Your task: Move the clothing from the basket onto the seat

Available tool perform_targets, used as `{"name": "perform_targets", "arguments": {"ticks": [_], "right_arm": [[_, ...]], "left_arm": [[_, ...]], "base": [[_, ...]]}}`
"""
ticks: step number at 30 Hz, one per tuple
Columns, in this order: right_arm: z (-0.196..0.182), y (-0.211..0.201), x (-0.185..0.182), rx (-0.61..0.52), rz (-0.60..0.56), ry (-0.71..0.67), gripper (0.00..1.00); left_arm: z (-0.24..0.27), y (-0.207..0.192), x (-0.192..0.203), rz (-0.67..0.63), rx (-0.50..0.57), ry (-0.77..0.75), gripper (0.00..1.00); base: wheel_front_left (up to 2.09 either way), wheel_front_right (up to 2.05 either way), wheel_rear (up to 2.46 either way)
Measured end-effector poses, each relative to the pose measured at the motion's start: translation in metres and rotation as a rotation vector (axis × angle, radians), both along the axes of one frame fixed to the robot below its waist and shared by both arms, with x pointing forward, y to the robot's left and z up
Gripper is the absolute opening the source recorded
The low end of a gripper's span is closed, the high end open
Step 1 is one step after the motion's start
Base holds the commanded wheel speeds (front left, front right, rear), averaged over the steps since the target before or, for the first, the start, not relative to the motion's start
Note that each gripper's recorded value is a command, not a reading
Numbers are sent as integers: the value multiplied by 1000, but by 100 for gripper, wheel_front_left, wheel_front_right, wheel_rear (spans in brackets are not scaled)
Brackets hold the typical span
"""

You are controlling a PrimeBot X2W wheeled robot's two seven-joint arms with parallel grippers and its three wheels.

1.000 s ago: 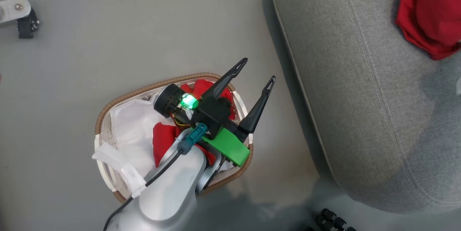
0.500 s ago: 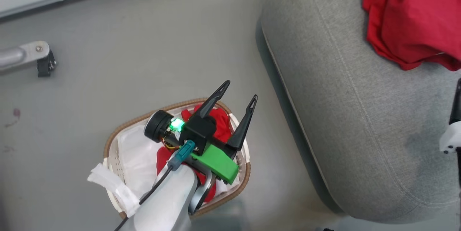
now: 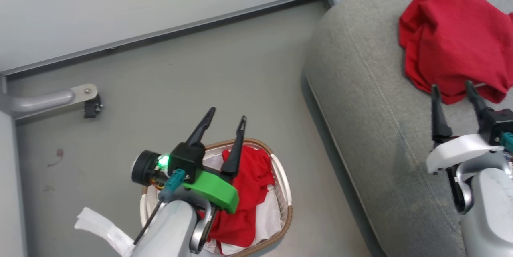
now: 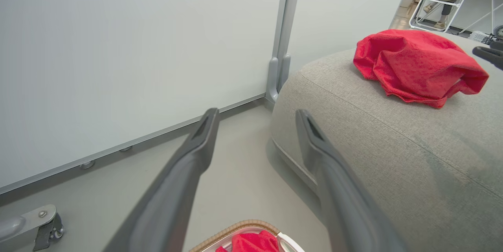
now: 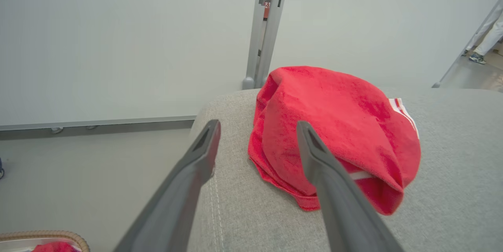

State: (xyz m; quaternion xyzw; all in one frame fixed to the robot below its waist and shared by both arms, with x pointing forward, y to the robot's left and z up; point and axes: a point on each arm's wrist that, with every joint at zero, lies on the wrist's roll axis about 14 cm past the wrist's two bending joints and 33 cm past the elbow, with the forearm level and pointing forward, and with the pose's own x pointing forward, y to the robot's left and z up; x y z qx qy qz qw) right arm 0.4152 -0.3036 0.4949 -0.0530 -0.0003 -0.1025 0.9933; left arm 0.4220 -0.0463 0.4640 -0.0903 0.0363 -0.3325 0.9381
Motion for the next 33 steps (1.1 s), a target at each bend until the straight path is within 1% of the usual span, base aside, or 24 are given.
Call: {"name": "perform_targets", "arguments": {"ticks": [4,9,13,18,25,33], "right_arm": [[8,38,14,49,92,-44,100],[10,78,20,95,181,-60,100],[6,97,16,129,218,-53,100],[1,115,6,155,254,-40,100],[-6,126,-15,173,278,-16,100],[-12,131,-27,188,285,1,100]], "left_arm": [[-3,38,6,120,30,8,100],[-6,85,7,264,54,21,100],[-10,118,-1,359,82,35,100],[-14,155,-16,467,92,58,100],[-25,192,-47,582,99,100,100],[-34,200,-69,622,79,142,100]], "base": [[0,0,0],[0,0,0],[0,0,0],[0,0,0],[0,0,0],[0,0,0]]}}
